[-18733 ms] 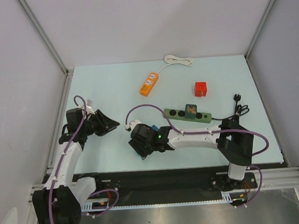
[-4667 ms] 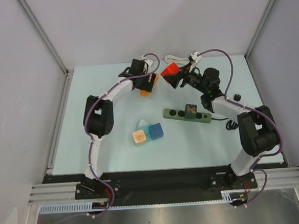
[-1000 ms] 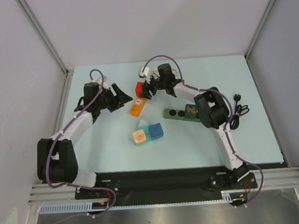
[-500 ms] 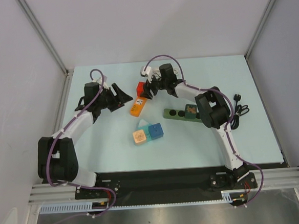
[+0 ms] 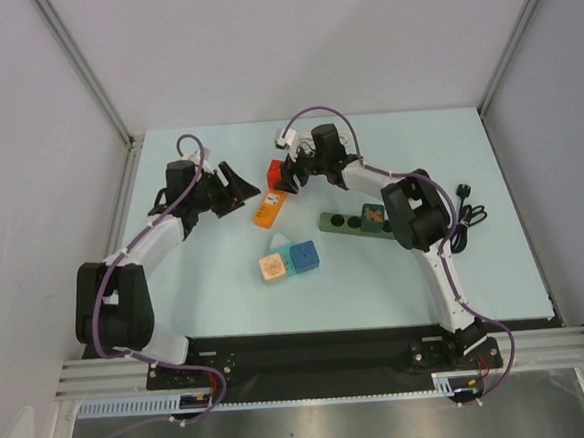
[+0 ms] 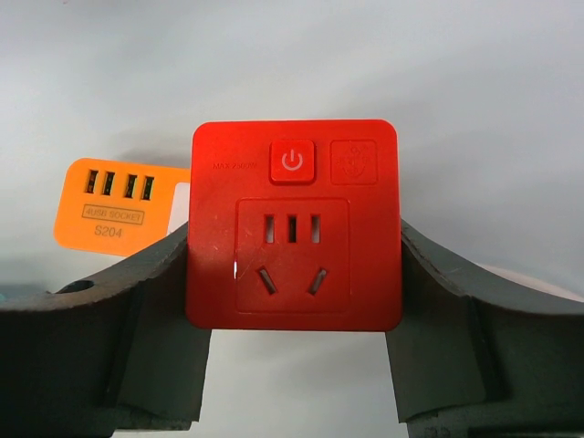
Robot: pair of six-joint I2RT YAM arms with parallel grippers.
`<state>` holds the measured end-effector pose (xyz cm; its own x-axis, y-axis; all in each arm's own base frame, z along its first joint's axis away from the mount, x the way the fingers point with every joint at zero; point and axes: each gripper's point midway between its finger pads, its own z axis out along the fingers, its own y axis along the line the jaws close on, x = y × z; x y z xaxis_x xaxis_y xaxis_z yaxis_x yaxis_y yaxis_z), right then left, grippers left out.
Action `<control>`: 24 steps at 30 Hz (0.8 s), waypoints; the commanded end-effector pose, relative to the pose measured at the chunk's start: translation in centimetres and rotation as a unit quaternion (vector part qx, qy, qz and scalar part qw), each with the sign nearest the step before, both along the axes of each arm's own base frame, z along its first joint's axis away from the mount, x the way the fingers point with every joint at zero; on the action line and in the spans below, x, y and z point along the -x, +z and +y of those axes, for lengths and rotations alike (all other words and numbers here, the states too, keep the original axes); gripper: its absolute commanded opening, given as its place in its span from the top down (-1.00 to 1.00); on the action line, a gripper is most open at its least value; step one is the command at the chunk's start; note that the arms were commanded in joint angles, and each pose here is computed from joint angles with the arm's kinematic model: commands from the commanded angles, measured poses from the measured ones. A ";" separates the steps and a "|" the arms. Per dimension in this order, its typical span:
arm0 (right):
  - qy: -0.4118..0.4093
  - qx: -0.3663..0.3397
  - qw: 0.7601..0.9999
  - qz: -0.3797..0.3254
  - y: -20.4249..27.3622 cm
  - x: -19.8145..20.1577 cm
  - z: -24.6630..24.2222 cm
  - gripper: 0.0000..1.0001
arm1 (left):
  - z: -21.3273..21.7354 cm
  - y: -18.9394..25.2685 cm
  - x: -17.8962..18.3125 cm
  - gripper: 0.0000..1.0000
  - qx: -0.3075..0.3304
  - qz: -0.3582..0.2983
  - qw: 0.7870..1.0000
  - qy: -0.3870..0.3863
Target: Insert the plug
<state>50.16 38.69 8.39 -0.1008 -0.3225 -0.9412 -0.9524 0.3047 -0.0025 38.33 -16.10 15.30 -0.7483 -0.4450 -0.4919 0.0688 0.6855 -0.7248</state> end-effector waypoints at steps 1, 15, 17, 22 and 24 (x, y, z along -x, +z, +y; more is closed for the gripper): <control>-0.002 -0.010 1.000 0.000 0.6 -0.7 0.3 1.00 | -0.2 2.4 -1.7 -0.48 0.020 -0.036 0.999 0.002; -0.025 0.020 0.999 0.012 -0.5 -0.9 0.7 1.00 | -0.5 2.7 -2.2 -0.47 0.032 -0.036 0.999 0.003; -0.026 0.022 0.999 0.015 -0.6 -0.9 0.8 1.00 | -0.6 2.9 -2.5 -0.46 0.037 -0.037 0.999 0.004; -0.028 0.023 0.999 0.038 -0.9 -0.5 1.3 1.00 | -0.9 2.8 -2.9 -0.45 0.046 -0.035 0.998 0.002; -0.027 0.019 0.998 0.047 -0.9 -0.3 1.5 1.00 | -0.9 2.8 -2.9 -0.45 0.046 -0.035 0.998 0.002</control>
<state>50.47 39.62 7.68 -0.1699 -0.3521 -0.9204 -0.9367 0.3480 0.0398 39.92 -16.75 15.58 -0.7428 -0.4815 -0.4651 0.0601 0.6441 -0.7626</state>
